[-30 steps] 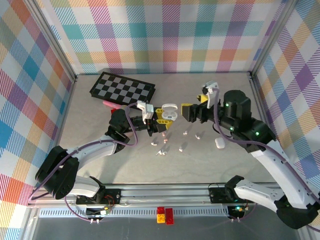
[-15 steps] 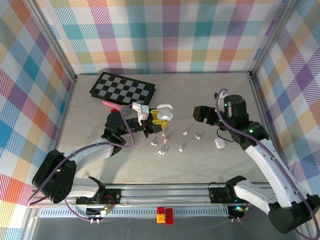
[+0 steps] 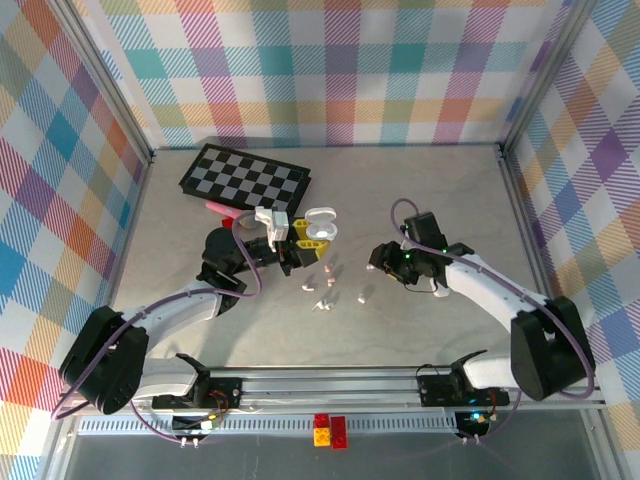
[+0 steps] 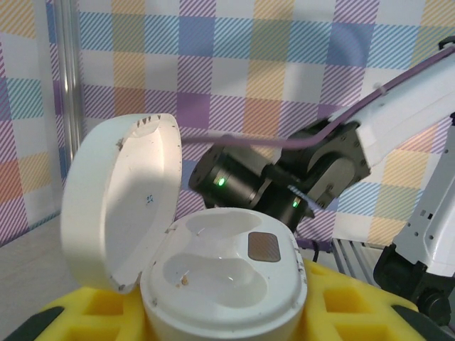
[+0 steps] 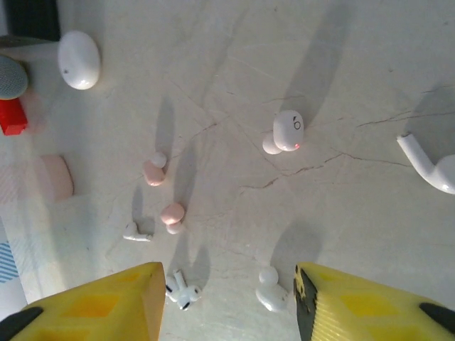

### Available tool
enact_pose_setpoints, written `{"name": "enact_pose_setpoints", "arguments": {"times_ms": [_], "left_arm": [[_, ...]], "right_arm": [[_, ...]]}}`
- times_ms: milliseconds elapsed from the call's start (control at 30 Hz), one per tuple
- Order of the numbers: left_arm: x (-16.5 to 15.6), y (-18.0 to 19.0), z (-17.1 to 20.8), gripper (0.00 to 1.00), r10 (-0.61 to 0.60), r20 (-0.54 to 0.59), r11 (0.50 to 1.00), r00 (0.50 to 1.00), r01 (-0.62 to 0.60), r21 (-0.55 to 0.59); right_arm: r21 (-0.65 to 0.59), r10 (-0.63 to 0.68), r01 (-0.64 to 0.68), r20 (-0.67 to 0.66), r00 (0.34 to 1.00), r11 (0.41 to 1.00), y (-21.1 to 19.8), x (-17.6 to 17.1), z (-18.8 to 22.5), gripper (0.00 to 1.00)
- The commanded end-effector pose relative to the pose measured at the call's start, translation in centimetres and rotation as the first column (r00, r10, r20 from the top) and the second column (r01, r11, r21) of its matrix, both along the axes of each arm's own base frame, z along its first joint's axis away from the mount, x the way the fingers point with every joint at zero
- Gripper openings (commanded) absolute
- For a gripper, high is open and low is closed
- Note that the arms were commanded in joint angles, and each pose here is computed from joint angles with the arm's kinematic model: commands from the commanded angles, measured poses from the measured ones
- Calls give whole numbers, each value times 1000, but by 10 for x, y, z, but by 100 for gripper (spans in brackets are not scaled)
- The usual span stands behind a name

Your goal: Insert wireless bluetooth earbuds into charging case

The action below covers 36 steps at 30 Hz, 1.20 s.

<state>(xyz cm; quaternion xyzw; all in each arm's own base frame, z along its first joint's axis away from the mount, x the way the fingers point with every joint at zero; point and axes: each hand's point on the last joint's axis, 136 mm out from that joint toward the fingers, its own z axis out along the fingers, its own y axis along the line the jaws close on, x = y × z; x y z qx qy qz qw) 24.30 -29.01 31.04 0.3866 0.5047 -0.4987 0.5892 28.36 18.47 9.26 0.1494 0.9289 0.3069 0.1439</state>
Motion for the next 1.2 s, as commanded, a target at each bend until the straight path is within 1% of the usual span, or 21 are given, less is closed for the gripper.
{"name": "enact_pose_setpoints", "arguments": {"times_ms": [0,167,433,567,700,1167], "left_arm": [[-6,6,15,32,-6,38,1000,999,7,-28],[-6,6,16,32,-8,40,1000,999,9,-28],[-8,6,19,32,-8,54,1000,999,10,-29],[-8,6,19,32,-10,55,1000,998,12,-27],[-8,6,18,32,-12,51,1000,999,13,-20],[-10,5,19,32,-21,74,1000,997,22,-13]], "right_arm": [[95,-48,44,35,998,994,9,23,3,49],[98,-75,73,16,997,993,3,35,-15,47],[37,-70,71,-22,997,997,1,47,-44,46],[39,-60,61,-33,998,997,4,48,-54,47],[66,-35,37,-40,999,997,10,49,-58,46],[99,7,-3,-48,999,995,20,52,-60,43]]}}
